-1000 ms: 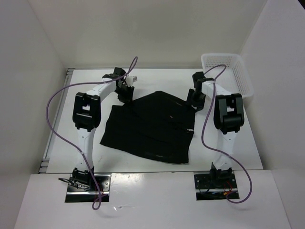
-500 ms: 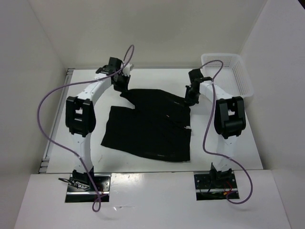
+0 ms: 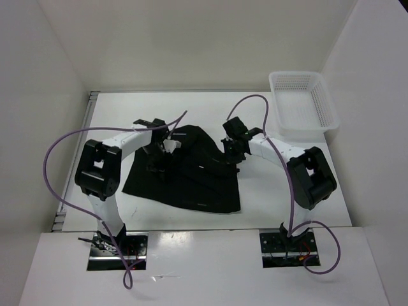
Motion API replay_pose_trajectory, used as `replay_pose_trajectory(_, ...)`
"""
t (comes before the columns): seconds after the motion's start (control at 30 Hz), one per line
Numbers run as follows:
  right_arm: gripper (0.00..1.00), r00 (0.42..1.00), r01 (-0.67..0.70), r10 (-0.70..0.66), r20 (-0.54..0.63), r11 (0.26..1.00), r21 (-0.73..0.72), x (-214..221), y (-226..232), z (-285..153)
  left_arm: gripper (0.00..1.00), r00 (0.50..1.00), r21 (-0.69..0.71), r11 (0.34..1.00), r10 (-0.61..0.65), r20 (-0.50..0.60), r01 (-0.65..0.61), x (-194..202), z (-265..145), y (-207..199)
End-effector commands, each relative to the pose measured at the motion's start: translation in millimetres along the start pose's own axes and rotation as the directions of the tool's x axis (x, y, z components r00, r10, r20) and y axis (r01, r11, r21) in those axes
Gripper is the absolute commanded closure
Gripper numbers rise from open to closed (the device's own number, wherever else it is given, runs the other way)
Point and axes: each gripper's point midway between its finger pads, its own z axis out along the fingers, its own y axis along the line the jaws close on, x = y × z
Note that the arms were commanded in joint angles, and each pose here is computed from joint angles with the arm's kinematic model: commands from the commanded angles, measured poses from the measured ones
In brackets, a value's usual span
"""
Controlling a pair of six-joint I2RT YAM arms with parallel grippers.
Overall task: Fold and stack the shorts
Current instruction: Fold the shorts
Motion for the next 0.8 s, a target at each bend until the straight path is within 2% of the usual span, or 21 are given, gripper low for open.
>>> replay_pose_trajectory(0.0, 1.0, 0.999, -0.019, 0.018, 0.045, 0.999, 0.039, -3, -14, 1, 0.5, 0.999, 0.206, 0.978, -0.009, -0.051, 0.019, 21, -44, -51)
replay_pose_trajectory(0.07, 1.0, 0.999, -0.02, 0.017, 0.046, 0.999, 0.049, 0, -16, 3, 0.5, 1.0, 0.26, 0.966, -0.007, 0.03, -0.001, 5, -68, -61)
replay_pose_trajectory(0.13, 1.0, 0.999, -0.02, 0.017, 0.046, 0.999, 0.049, 1, -17, 5, 0.5, 0.979, 0.268, 0.963, -0.015, 0.201, -0.041, -32, -103, -54)
replay_pose_trajectory(0.17, 1.0, 0.999, -0.028, 0.026, 0.038, 0.998, 0.056, 4, -22, 6, 0.5, 0.954, 0.256, 0.964, -0.005, 0.299, -0.076, -55, -114, -47)
replay_pose_trajectory(0.23, 1.0, 0.999, -0.028, 0.026, 0.038, 0.998, 0.056, 6, -23, 8, 0.5, 0.909, 0.222, 0.971, -0.009, 0.416, -0.092, -83, -131, -29)
replay_pose_trajectory(0.27, 1.0, 0.998, -0.028, 0.025, 0.051, 0.998, 0.051, 3, -21, 8, 0.5, 0.87, 0.194, 0.973, 0.014, 0.494, -0.125, -102, -138, -23)
replay_pose_trajectory(0.3, 1.0, 0.998, -0.028, 0.025, 0.051, 0.998, 0.051, 3, -21, 8, 0.47, 0.85, 0.152, 0.98, 0.029, 0.526, -0.128, -112, -140, -16)
replay_pose_trajectory(0.4, 1.0, 0.997, -0.029, 0.025, 0.066, 0.997, 0.066, -2, -23, 7, 0.44, 0.837, 0.087, 0.991, 0.04, 0.545, -0.104, -141, -121, 7)
replay_pose_trajectory(0.43, 1.0, 0.998, -0.029, 0.025, 0.058, 0.997, 0.07, 0, -24, 10, 0.44, 0.86, 0.083, 0.993, 0.025, 0.509, -0.078, -149, -98, 19)
replay_pose_trajectory(0.47, 1.0, 0.998, -0.02, 0.016, 0.057, 0.997, 0.07, 0, -24, 10, 0.44, 0.848, 0.056, 0.996, 0.034, 0.528, -0.075, -164, -101, 26)
replay_pose_trajectory(0.53, 1.0, 0.998, -0.031, 0.026, 0.06, 0.997, 0.076, -4, -28, 11, 0.44, 0.871, 0.029, 0.999, 0.02, 0.491, -0.039, -177, -74, 45)
replay_pose_trajectory(0.67, 1.0, 0.997, -0.051, 0.046, 0.069, 0.996, 0.071, -8, -34, 8, 0.41, 0.845, -0.027, 0.999, 0.032, 0.534, -0.021, -209, -64, 68)
replay_pose_trajectory(0.7, 1.0, 0.996, -0.058, 0.054, 0.066, 0.996, 0.062, -9, -35, 8, 0.41, 0.853, -0.035, 0.999, 0.026, 0.521, -0.01, -211, -55, 74)
replay_pose_trajectory(0.77, 1.0, 0.996, -0.058, 0.054, 0.066, 0.996, 0.062, -9, -35, 8, 0.41, 0.835, -0.059, 0.998, 0.039, 0.549, -0.008, -225, -60, 79)
